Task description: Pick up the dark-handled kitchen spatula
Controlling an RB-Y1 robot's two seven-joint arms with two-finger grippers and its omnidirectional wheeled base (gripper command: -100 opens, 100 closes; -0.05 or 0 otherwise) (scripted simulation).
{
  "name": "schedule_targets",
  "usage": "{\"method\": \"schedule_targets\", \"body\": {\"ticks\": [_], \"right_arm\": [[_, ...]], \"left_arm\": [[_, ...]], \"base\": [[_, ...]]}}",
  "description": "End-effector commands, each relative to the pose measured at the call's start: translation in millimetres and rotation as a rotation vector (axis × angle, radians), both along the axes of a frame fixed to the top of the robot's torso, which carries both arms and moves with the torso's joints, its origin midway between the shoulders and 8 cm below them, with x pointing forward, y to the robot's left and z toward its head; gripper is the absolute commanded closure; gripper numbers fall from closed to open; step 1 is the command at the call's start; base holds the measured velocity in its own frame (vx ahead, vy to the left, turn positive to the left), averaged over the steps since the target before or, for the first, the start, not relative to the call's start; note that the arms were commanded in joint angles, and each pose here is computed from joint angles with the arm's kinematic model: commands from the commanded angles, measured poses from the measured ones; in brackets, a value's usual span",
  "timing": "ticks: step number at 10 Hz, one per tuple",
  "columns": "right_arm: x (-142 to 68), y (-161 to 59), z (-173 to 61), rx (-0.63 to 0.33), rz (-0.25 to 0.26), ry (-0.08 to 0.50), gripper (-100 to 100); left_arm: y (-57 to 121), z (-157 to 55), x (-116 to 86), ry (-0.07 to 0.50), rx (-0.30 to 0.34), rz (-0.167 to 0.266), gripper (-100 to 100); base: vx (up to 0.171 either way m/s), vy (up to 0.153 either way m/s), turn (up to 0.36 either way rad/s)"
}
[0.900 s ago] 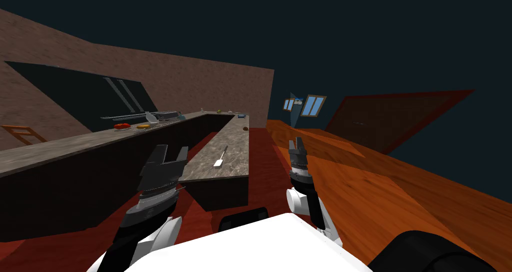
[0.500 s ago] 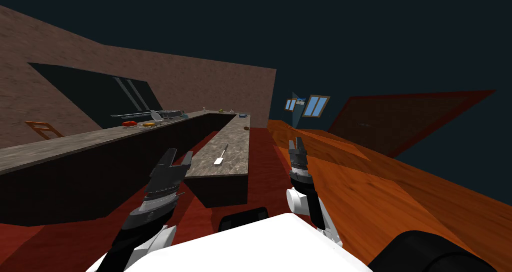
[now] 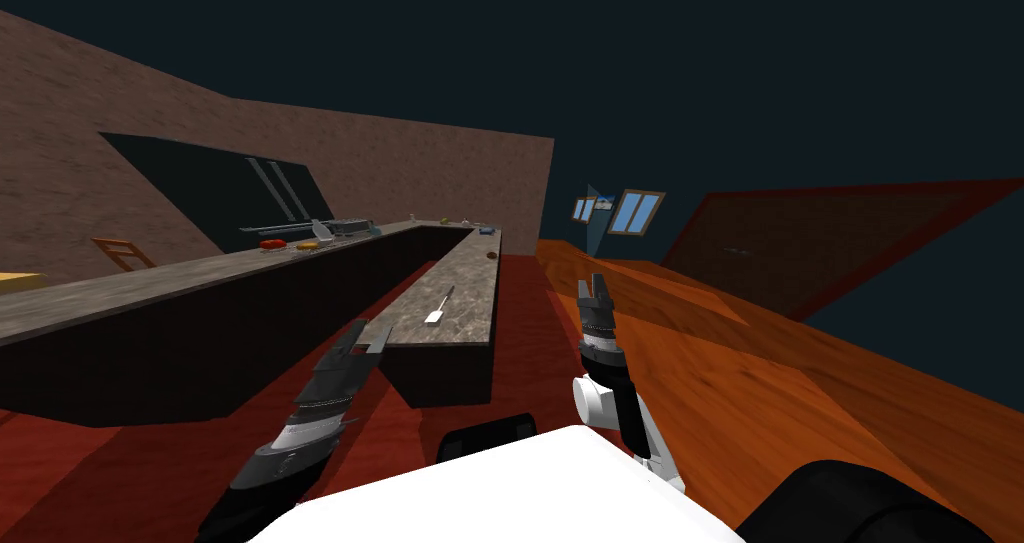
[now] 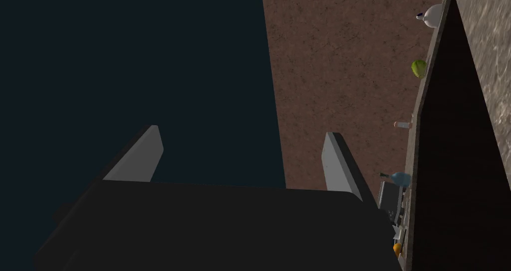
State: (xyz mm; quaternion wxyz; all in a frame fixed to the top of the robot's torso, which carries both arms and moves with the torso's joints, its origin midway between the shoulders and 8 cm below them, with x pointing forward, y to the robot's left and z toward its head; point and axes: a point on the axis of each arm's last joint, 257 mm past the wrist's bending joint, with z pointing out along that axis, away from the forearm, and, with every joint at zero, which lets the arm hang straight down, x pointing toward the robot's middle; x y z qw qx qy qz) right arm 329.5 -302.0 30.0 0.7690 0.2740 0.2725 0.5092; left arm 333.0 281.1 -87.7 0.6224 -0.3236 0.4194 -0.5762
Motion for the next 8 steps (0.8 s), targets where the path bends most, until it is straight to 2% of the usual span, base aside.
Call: {"method": "schedule_targets", "body": {"ticks": [1, 3, 4, 5, 6, 7, 8], "right_arm": [[0, 0, 0, 0.0, 0.0, 0.0, 0], [0, 0, 0, 0.0, 0.0, 0.0, 0], [0, 0, 0, 0.0, 0.0, 0.0, 0], [0, 0, 0, 0.0, 0.0, 0.0, 0], [0, 0, 0, 0.0, 0.0, 0.0, 0], [0, 0, 0, 0.0, 0.0, 0.0, 0], [0, 0, 0, 0.0, 0.0, 0.0, 0]], "left_arm": [[0.0, -15, -2, 0.044, 0.003, -0.016, -100], [7.3, -65, -11, 0.185, -0.001, -0.041, -100], [8.0, -68, -11, 0.195, 0.008, -0.045, -100], [13.6, -96, -19, 0.273, 0.005, -0.052, -100], [13.4, -96, -19, 0.275, 0.014, -0.058, -100], [19.8, -124, -28, 0.355, 0.011, -0.062, -100], [19.8, -125, -28, 0.358, 0.022, -0.069, -100]], "base": [[-0.033, -0.081, 0.031], [-0.038, -0.082, 0.019], [-0.016, -0.077, 0.011], [-0.017, -0.08, -0.011], [-0.017, -0.07, -0.003], [-0.006, -0.072, -0.025], [-0.002, -0.063, -0.005]]}}
